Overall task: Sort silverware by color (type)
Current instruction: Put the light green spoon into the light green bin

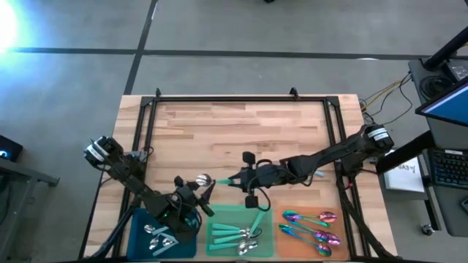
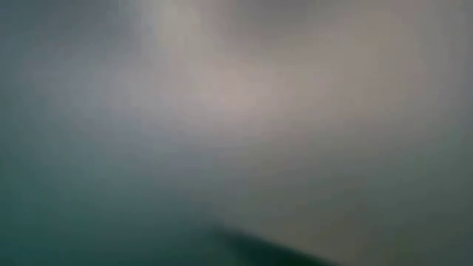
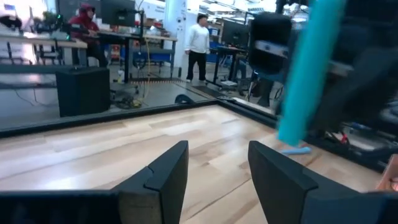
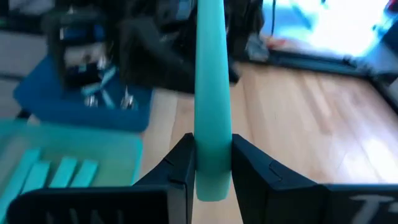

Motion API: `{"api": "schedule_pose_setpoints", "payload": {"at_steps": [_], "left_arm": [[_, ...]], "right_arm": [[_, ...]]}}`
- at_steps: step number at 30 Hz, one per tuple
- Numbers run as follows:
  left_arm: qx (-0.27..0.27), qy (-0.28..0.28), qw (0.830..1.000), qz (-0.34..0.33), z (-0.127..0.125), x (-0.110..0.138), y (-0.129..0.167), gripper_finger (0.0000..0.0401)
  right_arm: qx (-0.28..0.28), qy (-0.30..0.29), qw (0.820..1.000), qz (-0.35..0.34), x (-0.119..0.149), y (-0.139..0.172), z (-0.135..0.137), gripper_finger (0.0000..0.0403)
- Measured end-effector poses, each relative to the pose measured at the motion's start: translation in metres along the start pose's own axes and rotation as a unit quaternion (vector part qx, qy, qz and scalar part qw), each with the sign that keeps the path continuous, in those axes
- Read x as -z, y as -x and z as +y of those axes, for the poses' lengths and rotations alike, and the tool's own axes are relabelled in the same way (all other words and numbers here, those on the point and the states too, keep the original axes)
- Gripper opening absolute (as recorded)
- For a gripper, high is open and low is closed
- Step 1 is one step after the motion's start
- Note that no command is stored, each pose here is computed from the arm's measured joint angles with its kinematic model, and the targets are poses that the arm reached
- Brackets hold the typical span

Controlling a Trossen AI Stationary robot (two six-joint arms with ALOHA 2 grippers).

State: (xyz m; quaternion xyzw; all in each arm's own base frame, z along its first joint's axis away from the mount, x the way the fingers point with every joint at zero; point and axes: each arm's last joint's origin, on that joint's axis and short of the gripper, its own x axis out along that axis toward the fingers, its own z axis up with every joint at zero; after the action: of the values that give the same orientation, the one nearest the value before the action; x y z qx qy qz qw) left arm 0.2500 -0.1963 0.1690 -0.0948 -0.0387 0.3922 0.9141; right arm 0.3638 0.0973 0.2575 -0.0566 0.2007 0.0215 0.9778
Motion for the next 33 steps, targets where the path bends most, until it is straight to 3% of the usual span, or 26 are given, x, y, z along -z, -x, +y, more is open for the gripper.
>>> {"api": "schedule_pose_setpoints", "payload": {"at_steps": [4, 8, 12, 33], "left_arm": [[-0.002, -0.027, 1.000, -0.001, -0.013, -0.005, -0.001, 0.0153], [0.021, -0.106, 0.994, 0.030, -0.030, -0.009, -0.005, 0.0153], [0.023, -0.127, 0.991, 0.037, -0.039, -0.017, -0.012, 0.0153], [-0.003, -0.129, 0.991, 0.022, -0.057, -0.045, -0.026, 0.0143]], "right_arm": [[0.002, -0.008, 0.999, -0.034, 0.005, -0.001, 0.000, 0.0065], [0.003, -0.016, 0.999, -0.046, 0.009, -0.002, -0.001, 0.0065], [0.003, -0.024, 0.999, -0.043, 0.010, -0.002, -0.001, 0.0065], [0.002, -0.007, 1.000, -0.023, 0.014, -0.002, -0.001, 0.0065]]}}
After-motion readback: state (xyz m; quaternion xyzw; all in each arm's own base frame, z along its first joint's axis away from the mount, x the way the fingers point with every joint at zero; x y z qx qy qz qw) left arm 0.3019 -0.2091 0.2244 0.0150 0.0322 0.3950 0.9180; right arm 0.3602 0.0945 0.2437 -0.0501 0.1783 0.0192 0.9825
